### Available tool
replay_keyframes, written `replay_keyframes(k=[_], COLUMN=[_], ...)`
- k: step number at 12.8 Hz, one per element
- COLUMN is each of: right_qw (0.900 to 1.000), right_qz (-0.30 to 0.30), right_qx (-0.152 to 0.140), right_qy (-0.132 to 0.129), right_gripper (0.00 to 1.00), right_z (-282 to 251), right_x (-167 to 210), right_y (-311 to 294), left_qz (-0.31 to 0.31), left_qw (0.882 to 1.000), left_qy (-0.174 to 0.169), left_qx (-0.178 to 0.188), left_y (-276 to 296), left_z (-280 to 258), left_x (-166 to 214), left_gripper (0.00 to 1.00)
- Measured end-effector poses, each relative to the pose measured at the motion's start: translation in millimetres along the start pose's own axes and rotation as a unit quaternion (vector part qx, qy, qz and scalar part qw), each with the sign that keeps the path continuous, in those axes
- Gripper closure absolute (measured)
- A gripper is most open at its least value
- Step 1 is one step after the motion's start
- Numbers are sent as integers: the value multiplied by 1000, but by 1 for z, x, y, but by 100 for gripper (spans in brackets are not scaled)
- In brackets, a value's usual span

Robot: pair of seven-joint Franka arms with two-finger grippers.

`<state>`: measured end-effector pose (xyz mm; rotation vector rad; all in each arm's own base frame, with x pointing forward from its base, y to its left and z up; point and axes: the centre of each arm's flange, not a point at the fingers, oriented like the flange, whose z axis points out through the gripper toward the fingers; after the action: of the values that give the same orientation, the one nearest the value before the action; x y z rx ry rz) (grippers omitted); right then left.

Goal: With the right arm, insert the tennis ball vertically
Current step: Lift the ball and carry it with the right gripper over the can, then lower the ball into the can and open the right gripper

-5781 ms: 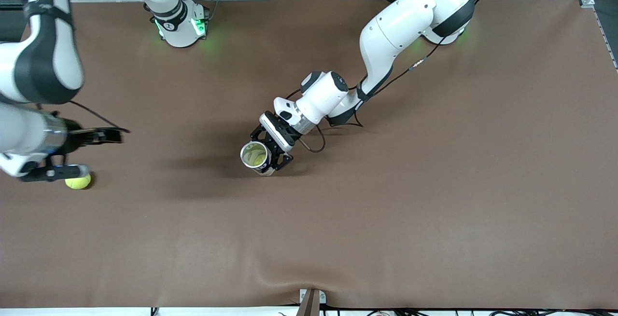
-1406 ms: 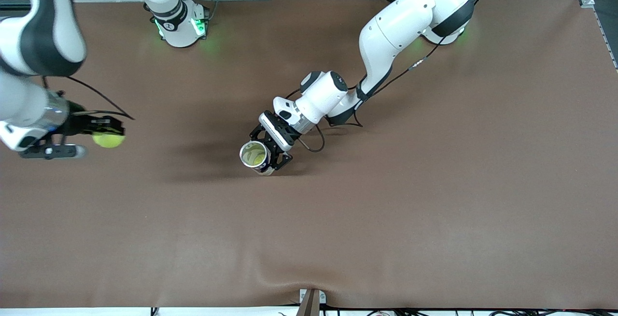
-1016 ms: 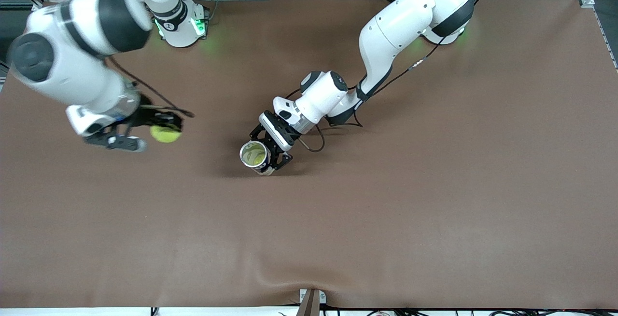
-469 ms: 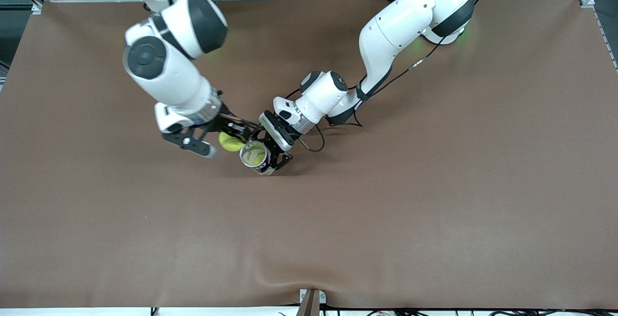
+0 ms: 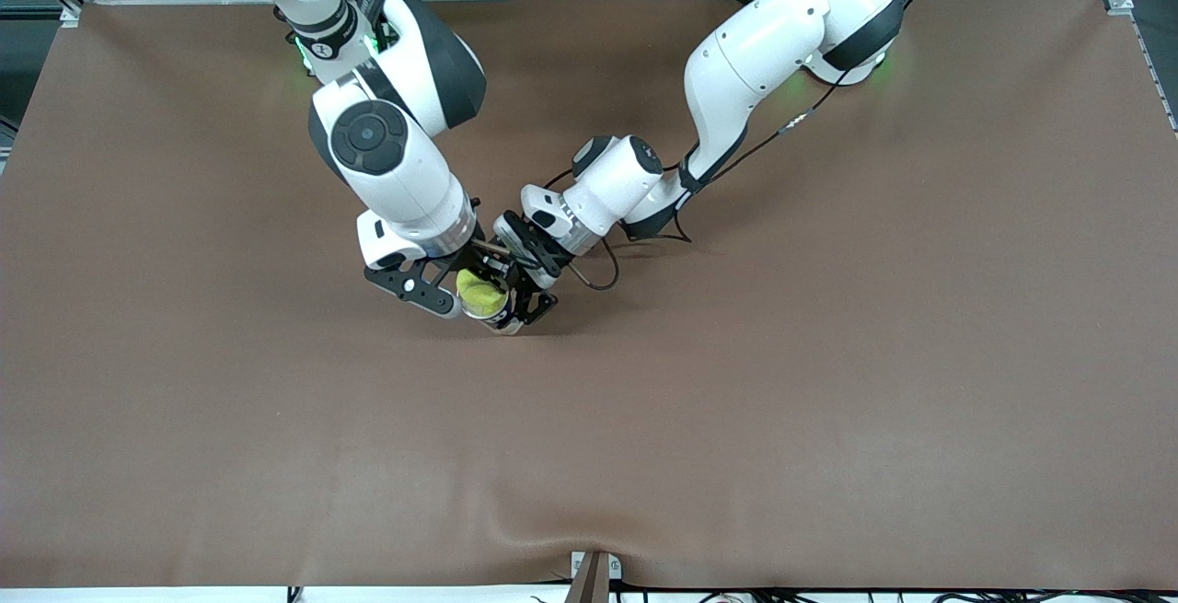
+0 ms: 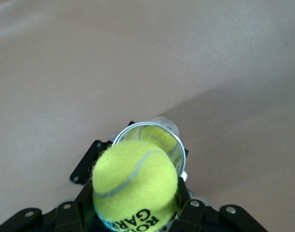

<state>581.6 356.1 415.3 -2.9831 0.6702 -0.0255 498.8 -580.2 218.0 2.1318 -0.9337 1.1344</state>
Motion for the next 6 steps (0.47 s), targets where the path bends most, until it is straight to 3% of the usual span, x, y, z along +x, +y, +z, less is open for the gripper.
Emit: replay_keyframes(k=[6], right_qw=[1000], right_qz=[-9], right_qx=[-17], right_qy=[13], right_gripper=[33], right_z=[20], right_x=[5], right_y=[4], left_qz=[0], left_qw=[1000], left_qy=[0], left_qx=[0], left_y=[0], left_z=[0], left_x=[0], left_gripper=[18])
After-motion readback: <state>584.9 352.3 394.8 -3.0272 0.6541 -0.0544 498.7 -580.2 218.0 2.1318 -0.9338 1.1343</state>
